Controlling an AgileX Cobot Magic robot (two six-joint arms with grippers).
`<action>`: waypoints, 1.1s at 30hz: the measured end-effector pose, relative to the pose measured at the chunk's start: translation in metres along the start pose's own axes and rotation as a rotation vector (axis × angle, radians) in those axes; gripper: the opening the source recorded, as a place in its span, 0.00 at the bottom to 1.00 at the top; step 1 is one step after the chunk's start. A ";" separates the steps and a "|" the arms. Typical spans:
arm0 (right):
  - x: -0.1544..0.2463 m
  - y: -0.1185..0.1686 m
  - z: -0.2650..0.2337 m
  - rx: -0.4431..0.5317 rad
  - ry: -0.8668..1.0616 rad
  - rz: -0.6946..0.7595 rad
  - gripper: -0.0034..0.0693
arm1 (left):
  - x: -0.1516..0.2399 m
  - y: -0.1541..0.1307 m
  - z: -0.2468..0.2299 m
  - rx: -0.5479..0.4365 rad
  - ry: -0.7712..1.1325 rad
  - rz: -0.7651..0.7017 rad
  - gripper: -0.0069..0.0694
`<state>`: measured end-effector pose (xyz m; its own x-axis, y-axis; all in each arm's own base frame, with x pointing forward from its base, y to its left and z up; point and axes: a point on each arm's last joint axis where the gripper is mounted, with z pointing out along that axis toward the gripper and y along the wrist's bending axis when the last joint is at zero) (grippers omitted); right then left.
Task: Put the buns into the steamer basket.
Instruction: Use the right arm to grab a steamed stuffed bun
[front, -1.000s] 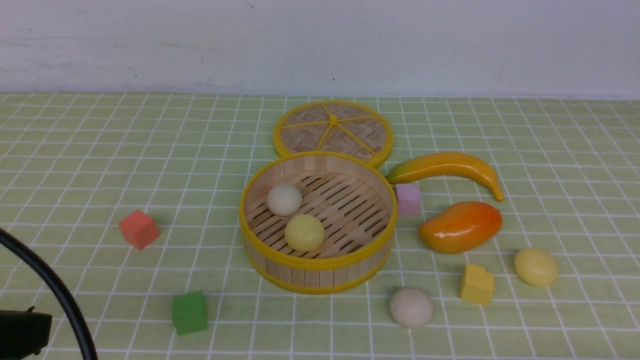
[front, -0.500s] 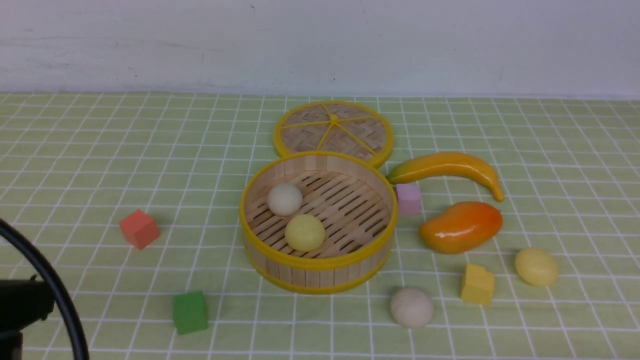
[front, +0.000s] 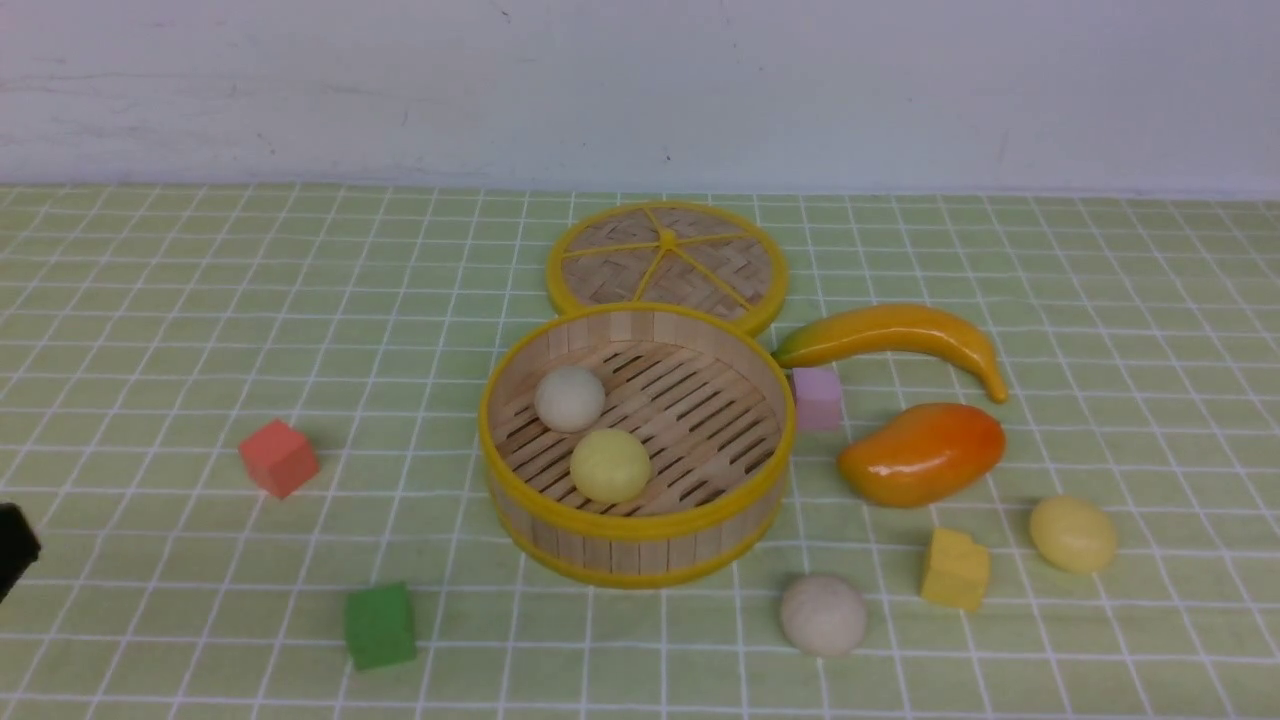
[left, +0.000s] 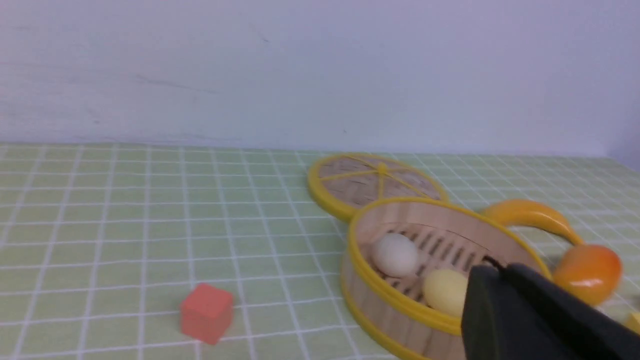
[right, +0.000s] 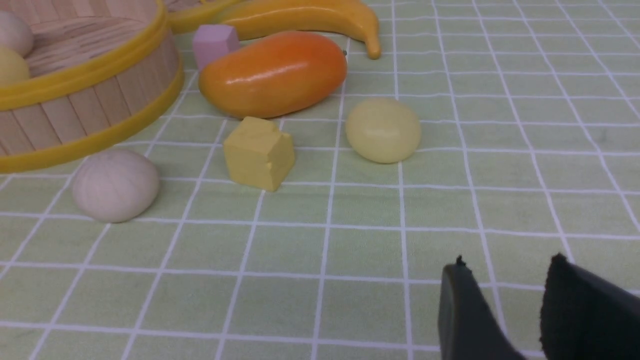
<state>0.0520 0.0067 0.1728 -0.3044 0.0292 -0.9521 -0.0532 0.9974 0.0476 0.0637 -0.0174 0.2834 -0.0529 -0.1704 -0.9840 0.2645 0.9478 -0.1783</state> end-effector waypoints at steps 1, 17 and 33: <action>0.000 0.000 0.000 0.000 0.000 0.000 0.38 | 0.007 0.004 -0.002 -0.040 -0.011 -0.016 0.07; 0.000 0.000 0.000 0.000 0.000 0.000 0.38 | 0.105 0.033 -0.014 -0.305 0.193 -0.116 0.08; 0.000 0.000 0.000 0.000 0.000 0.000 0.38 | 0.109 0.033 -0.015 -0.315 0.238 -0.130 0.10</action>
<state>0.0520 0.0067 0.1728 -0.3044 0.0292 -0.9521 -0.0532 0.9974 0.0476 0.0526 -0.0004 0.1700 -0.2969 -0.2617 -0.9183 -0.0645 0.9650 -0.2542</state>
